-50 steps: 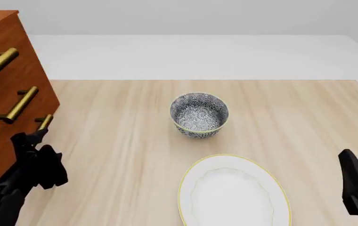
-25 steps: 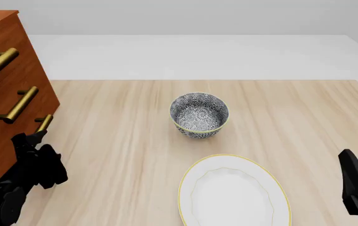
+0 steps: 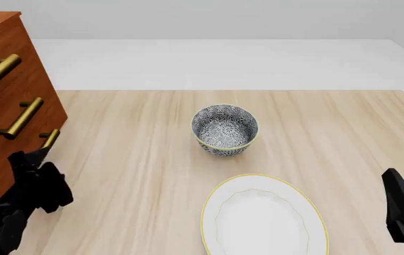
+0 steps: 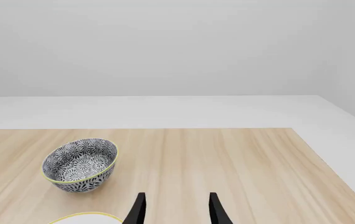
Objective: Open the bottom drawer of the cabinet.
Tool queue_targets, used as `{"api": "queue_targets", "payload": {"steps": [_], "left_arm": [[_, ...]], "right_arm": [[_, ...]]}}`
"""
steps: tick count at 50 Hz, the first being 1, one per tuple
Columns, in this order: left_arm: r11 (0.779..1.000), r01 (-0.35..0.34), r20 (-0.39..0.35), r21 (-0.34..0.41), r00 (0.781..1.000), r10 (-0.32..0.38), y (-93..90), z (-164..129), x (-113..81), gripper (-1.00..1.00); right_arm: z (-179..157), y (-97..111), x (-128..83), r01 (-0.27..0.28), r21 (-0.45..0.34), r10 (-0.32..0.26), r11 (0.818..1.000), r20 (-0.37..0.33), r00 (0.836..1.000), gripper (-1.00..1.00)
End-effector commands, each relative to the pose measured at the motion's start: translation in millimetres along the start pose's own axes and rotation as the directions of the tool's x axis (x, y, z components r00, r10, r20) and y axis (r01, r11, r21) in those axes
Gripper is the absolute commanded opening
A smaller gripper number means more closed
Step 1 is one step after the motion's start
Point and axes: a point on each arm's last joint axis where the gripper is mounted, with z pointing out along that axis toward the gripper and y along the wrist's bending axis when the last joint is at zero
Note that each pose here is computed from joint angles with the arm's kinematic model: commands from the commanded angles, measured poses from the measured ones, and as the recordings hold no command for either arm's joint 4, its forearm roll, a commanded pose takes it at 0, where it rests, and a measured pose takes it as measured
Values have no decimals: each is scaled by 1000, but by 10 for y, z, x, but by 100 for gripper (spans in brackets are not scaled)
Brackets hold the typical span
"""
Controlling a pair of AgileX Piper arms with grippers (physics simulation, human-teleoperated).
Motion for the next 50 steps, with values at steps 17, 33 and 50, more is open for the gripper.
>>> {"api": "queue_targets", "payload": {"steps": [17,33,50], "left_arm": [[1000,19,-30,-7,999,-19,12,46,75,100],[1000,25,-42,-2,999,-25,-5,84,107,100],[1000,31,-61,-2,998,-31,-7,110,158,100]], "right_arm": [[0,0,0,0,0,0,1000,0,1000,100],[0,0,0,0,0,0,1000,0,1000,100],[0,0,0,0,0,0,1000,0,1000,100]]}}
